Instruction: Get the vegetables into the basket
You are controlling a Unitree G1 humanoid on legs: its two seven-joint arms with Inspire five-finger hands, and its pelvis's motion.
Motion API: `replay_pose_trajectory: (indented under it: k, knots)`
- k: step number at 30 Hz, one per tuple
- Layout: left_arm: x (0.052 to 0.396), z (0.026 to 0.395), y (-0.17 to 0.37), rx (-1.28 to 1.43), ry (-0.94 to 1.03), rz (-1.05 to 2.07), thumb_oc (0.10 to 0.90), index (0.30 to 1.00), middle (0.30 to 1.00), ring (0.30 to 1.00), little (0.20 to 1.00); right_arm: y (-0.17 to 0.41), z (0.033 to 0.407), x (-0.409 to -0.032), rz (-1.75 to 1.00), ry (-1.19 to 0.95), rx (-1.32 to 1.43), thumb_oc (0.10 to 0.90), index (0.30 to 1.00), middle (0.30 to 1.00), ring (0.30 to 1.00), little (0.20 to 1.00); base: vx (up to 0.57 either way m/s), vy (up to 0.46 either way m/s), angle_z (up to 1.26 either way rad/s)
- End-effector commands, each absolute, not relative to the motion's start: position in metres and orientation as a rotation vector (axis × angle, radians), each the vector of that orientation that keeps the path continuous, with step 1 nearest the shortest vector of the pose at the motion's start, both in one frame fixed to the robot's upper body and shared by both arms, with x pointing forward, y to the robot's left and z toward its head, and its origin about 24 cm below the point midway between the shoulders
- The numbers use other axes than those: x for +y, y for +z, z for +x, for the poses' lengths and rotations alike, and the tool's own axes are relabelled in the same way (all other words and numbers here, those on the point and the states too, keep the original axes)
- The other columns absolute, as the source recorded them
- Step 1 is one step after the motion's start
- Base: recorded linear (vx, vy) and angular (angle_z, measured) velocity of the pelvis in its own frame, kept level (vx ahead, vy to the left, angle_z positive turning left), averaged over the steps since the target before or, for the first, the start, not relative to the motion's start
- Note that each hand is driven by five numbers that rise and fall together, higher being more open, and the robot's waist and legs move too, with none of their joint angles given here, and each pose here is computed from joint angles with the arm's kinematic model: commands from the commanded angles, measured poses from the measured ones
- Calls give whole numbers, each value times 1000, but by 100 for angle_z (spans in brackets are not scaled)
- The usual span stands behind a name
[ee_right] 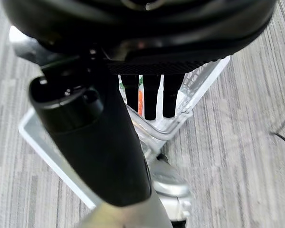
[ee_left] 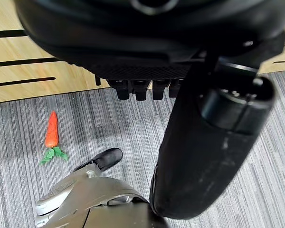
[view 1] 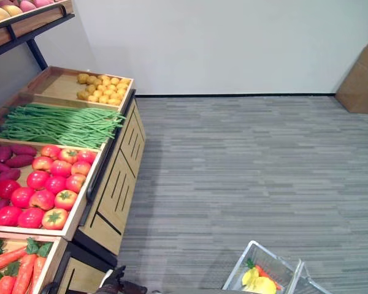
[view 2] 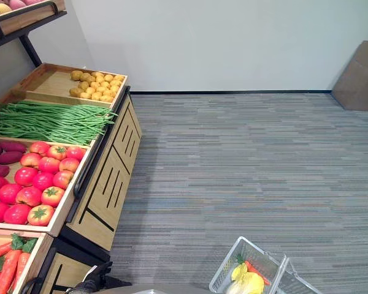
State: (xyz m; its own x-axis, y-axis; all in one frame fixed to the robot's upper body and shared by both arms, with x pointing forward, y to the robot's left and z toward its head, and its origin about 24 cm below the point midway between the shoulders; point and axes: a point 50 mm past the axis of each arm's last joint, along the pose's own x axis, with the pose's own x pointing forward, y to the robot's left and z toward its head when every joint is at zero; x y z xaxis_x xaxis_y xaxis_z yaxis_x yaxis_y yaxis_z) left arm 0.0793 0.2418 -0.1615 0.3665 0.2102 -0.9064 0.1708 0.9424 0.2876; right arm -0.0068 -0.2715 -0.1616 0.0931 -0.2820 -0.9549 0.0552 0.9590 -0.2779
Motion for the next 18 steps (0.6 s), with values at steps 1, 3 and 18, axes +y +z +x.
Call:
replay_pose_trajectory:
  k: [1,3,18]
  knots:
    - [234,59,-168,1311,-27,340,900,1000,1000,1000,1000,-162,-11,-269,-191,-163,1521,900,1000,1000,1000,1000,0,0,0]
    - [234,56,-169,1324,-18,326,900,1000,1000,1000,1000,-163,-13,-266,-177,-155,1526,900,1000,1000,1000,1000,0,0,0]
    - [220,54,-172,1339,-17,233,900,1000,1000,1000,1000,-168,2,-251,-165,-68,1488,900,1000,1000,1000,1000,0,0,0]
